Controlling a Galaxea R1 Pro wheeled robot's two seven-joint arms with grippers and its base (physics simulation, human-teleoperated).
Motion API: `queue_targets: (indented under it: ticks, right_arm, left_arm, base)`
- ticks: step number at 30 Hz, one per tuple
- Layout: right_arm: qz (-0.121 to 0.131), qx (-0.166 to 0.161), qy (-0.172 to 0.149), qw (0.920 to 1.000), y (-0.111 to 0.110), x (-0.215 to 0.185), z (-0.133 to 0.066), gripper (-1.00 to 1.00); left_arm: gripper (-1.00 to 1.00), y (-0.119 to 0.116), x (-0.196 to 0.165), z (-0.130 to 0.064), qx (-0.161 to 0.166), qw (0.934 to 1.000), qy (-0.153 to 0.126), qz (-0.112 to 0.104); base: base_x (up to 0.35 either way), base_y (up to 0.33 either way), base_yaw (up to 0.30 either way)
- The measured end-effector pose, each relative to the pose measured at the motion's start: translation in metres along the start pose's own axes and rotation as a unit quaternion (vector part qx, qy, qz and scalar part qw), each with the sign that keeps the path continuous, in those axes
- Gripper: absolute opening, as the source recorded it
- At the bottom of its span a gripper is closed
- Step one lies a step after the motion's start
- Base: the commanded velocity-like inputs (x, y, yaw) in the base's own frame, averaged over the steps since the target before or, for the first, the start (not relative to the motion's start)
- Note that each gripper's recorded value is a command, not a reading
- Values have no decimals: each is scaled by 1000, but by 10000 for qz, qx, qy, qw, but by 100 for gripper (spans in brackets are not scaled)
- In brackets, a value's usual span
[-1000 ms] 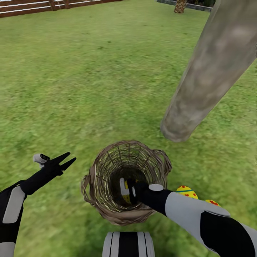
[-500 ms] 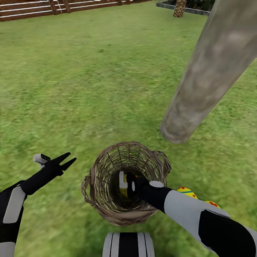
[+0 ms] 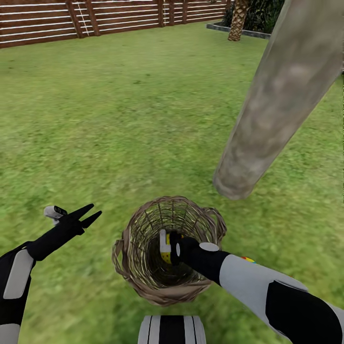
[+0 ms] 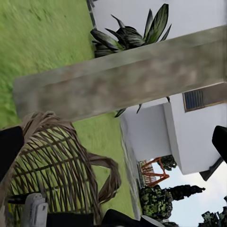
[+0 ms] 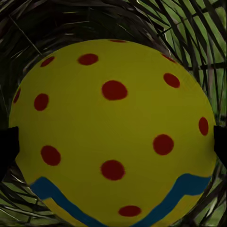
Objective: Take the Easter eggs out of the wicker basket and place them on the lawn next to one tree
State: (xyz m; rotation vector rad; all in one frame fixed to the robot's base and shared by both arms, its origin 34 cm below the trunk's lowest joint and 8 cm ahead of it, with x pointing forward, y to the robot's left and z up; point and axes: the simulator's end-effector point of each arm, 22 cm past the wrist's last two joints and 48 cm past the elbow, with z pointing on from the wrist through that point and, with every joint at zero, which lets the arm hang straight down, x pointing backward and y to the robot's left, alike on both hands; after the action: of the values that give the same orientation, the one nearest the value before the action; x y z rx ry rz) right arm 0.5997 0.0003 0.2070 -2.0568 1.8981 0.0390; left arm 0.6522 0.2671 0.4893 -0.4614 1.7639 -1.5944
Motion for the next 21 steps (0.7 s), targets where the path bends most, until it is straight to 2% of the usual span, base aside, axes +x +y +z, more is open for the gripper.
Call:
queue_targets:
  ticks: [21]
  right_arm:
    - [-111, 407, 103, 9991, -33, -7, -40, -100]
  left_arm:
    - [100, -51, -16, -3, 295, 9989, -108, 336]
  base:
    - [0, 0, 0]
